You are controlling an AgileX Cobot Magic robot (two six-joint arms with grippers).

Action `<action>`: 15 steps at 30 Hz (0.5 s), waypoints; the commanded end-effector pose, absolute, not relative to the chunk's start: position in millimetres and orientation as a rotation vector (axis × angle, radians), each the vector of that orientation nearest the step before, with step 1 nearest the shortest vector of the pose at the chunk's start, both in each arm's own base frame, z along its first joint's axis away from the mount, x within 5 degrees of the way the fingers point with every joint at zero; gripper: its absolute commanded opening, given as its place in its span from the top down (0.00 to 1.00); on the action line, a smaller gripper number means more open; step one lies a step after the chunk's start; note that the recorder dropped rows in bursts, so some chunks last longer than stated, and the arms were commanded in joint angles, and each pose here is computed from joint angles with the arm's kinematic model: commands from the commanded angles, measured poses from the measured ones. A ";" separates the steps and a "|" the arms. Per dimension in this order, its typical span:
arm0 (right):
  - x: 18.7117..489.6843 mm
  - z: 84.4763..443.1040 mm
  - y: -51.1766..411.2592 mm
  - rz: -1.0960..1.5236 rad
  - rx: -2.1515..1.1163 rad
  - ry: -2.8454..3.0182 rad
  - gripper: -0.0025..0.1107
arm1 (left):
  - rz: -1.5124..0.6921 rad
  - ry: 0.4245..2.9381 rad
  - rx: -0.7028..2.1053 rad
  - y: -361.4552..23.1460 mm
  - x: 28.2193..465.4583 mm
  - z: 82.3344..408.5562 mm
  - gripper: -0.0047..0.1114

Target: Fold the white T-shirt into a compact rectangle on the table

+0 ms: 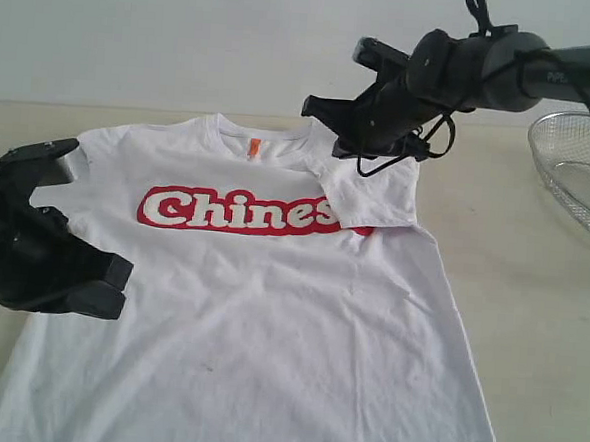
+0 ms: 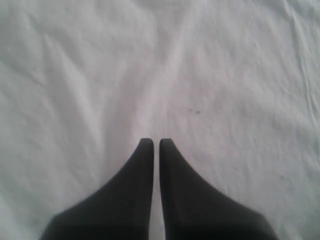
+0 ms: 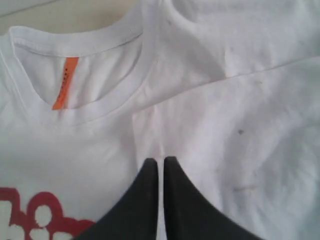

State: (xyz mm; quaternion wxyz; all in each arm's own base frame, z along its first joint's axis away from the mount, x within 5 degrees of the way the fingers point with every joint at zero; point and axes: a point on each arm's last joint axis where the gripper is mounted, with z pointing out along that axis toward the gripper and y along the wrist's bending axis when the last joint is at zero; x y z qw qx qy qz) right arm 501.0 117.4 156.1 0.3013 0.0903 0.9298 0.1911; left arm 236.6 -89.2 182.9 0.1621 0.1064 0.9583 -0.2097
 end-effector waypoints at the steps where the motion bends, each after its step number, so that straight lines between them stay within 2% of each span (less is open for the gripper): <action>1: 505.5 157.9 76.7 0.462 0.291 2.496 0.98 | -0.598 2.713 0.298 -89.8 238.3 186.1 0.92; 5: 506.9 155.3 48.9 0.420 0.314 2.515 0.98 | -0.598 2.713 0.298 -89.8 238.3 186.1 0.92; 15: 508.2 127.9 47.8 0.383 0.262 2.567 0.98 | -0.596 2.711 0.297 -89.8 238.5 186.1 0.92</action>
